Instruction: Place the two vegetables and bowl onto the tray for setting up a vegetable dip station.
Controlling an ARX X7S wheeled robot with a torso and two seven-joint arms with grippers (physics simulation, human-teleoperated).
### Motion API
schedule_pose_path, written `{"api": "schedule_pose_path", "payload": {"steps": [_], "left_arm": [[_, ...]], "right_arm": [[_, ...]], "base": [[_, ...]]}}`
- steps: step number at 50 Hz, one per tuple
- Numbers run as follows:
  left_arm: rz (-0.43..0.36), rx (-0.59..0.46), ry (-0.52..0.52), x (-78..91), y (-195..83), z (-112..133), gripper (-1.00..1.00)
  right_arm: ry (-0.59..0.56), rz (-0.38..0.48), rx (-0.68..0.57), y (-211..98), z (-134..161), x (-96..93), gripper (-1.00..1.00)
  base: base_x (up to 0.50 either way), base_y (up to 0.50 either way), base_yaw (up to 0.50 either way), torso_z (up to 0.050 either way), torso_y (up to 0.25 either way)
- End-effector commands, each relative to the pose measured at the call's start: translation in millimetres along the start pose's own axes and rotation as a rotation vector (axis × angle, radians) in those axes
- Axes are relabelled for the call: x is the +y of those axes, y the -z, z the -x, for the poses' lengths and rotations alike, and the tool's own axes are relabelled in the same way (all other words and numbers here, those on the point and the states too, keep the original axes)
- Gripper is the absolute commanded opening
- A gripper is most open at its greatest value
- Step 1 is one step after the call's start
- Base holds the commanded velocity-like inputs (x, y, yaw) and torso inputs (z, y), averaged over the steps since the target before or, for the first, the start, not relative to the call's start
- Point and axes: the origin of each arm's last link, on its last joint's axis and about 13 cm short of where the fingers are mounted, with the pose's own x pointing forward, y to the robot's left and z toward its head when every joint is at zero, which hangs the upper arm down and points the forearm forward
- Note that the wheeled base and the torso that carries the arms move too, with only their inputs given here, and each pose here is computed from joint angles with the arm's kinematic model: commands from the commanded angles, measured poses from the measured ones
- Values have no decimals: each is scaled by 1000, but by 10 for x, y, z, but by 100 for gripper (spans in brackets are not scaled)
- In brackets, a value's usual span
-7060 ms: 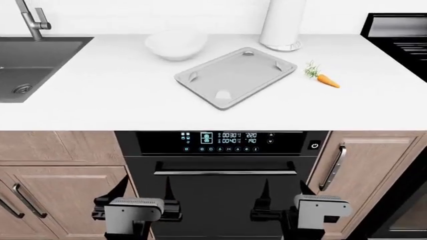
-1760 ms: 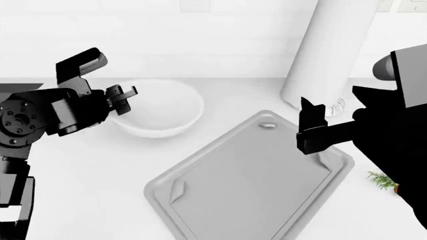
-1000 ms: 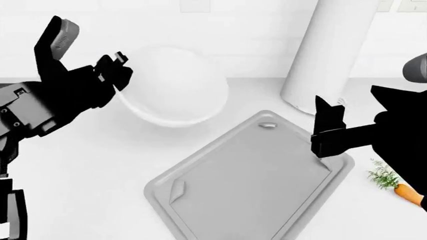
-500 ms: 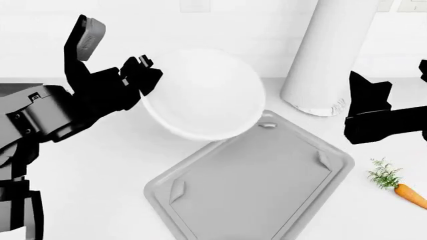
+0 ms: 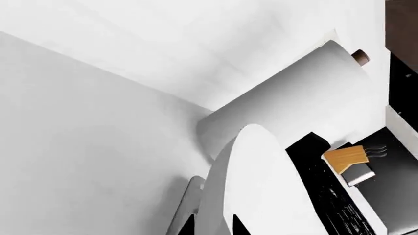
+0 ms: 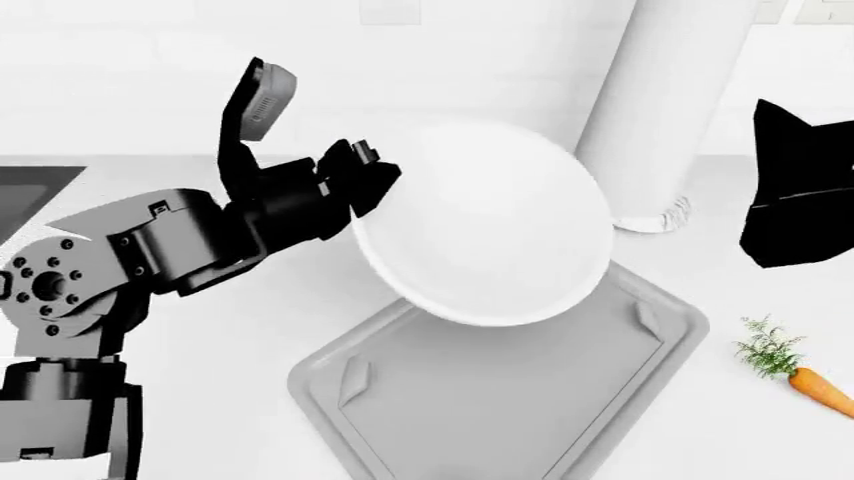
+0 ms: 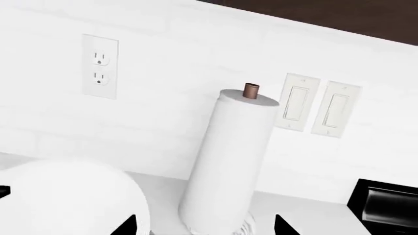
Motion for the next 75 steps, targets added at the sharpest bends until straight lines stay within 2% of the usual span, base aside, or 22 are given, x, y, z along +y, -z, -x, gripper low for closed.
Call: {"api": "schedule_pose_path", "payload": {"steps": [1,16,24,31,39,75], "left_arm": [[44,12,120,-28,66,-47,-100],[66,57,110,48,164,-214,-100],[84,121,150,15,300,-367,-100],[104,154,176,64,408,-454,-100],[117,173,156,165,479,-557,-100],[117,198,36,408,583,-669,-100]], "right_arm": [[13,-4,3,10,34,-16,100],[15,-4,6,43,47,-12,100],[19,-12,7,69,60,-22,100],[28,-20,7,91,82,-54,100],[28,-17,10,89,77,-50,100],[28,-20,7,89,81,-49,100]], "base": [[0,0,0,0,0],[0,0,0,0,1],[0,0,0,0,0],[0,0,0,0,0],[0,0,0,0,0],[0,0,0,0,0]]}}
